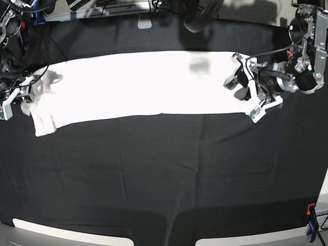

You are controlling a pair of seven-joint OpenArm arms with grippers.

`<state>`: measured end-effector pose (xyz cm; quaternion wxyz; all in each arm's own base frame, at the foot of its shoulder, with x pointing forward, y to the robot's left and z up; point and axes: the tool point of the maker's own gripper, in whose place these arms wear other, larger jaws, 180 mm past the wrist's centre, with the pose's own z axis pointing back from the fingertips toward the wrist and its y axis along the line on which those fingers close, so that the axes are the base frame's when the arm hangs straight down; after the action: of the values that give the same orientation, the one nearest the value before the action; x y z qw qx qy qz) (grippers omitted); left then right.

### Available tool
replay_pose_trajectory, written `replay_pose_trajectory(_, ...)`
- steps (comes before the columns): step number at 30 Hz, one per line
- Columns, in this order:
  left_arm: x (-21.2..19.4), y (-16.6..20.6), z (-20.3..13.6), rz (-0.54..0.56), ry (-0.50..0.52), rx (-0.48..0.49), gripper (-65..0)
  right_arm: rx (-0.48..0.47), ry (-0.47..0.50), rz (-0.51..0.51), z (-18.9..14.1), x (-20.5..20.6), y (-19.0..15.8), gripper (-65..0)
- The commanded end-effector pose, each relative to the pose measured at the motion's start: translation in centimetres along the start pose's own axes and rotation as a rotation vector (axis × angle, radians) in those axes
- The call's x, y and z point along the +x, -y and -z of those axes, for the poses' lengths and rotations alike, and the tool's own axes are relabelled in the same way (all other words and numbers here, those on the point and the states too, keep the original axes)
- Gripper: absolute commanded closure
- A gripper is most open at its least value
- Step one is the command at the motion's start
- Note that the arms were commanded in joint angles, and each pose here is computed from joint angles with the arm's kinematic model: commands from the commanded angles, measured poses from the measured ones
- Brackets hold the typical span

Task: Layout the t-shirt on the table in an organized manner, then fold the t-shirt properly
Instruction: 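Fold the shirt lengthwise with both grippers, bringing the hem over the collar, then release the folded edge and reposition the left gripper at the shirt end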

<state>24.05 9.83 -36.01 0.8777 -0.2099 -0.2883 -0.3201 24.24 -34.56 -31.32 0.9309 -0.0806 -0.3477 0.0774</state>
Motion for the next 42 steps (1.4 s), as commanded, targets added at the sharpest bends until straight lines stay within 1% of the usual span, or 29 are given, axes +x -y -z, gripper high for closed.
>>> replay_pose_trajectory(1, 0.9, -0.3, -0.6, 0.015, 0.022, 0.010, -23.5, -0.022, 0.049, -0.017, -0.5, 1.5, 0.8, -29.0)
replay_pose_trajectory(6, 0.9, -0.4, -0.6, 0.015, 0.021, 0.011, -23.5, -0.028, 0.054, -0.010, -0.6, 1.6, 1.0, -29.0)
replay_pose_trajectory(8, 1.2, -0.6, -0.6, -0.013, 0.036, 0.024, -23.5, -0.039, 0.060, 0.000, -0.8, 1.7, 1.4, -29.0)
replay_pose_trajectory(10, 1.5, -0.9, -0.6, -0.045, 0.058, 0.041, -23.5, -0.051, 0.093, 0.016, -1.1, 2.1, 1.9, -29.0)
replay_pose_trajectory(12, 2.0, -1.0, -0.7, -0.050, 0.083, 0.045, -23.5, -0.028, 0.162, 0.052, -1.8, 3.1, 2.1, -29.0)
replay_pose_trajectory(16, 3.6, -1.1, -0.9, -0.048, 0.171, 0.046, -23.5, 0.055, 0.405, 0.108, -3.7, 7.6, 1.8, -29.0)
replay_pose_trajectory(18, 4.1, -1.1, -1.0, -0.048, 0.203, 0.047, -23.5, 0.092, 0.470, 0.118, -4.2, 9.2, 1.3, -28.9)
replay_pose_trajectory(21, 3.7, -1.7, -0.8, -0.039, 0.180, 0.081, -23.5, 0.112, 0.470, 0.118, -3.7, 9.8, 0.7, -28.9)
replay_pose_trajectory(26, 2.2, -4.0, -0.4, -0.097, 0.144, 0.173, -23.5, 0.143, 0.462, 0.113, -3.3, 9.4, -0.5, -28.8)
replay_pose_trajectory(27, 1.7, -4.4, -0.3, -0.121, 0.133, 0.187, -23.8, 0.147, 0.457, 0.119, -3.2, 9.2, -0.7, -28.8)
replay_pose_trajectory(29, 0.8, -5.1, -0.1, -0.169, 0.111, 0.208, -27.2, 0.151, 0.440, 0.120, -3.1, 8.9, -1.0, -28.8)
replay_pose_trajectory(31, -0.4, -6.2, 0.0, -0.241, 0.087, 0.248, -29.5, 0.151, 0.410, 0.109, -3.0, 8.4, -1.2, -28.8)
replay_pose_trajectory(33, -1.1, -7.7, -0.5, -0.320, 0.088, 0.299, -29.5, 0.149, 0.388, 0.097, -3.1, 8.2, -1.4, -28.8)
replay_pose_trajectory(35, -1.4, -9.2, -1.5, -0.380, 0.113, 0.335, -29.5, 0.146, 0.376, 0.082, -3.3, 8.2, -1.5, -28.8)
replay_pose_trajectory(36, -1.4, -9.8, -2.2, -0.417, 0.133, 0.336, -29.5, 0.144, 0.374, 0.074, -3.4, 8.2, -1.6, -28.8)
replay_pose_trajectory(38, -1.4, -10.4, -3.4, -0.467, 0.168, 0.302, -29.5, 0.139, 0.380, 0.059, -3.8, 8.5, -1.7, -28.8)
replay_pose_trajectory(42, -1.6, -10.2, -5.0, -0.551, 0.248, 0.175, -29.5, 0.134, 0.396, 0.031, -4.5, 9.2, -2.0, -28.8)
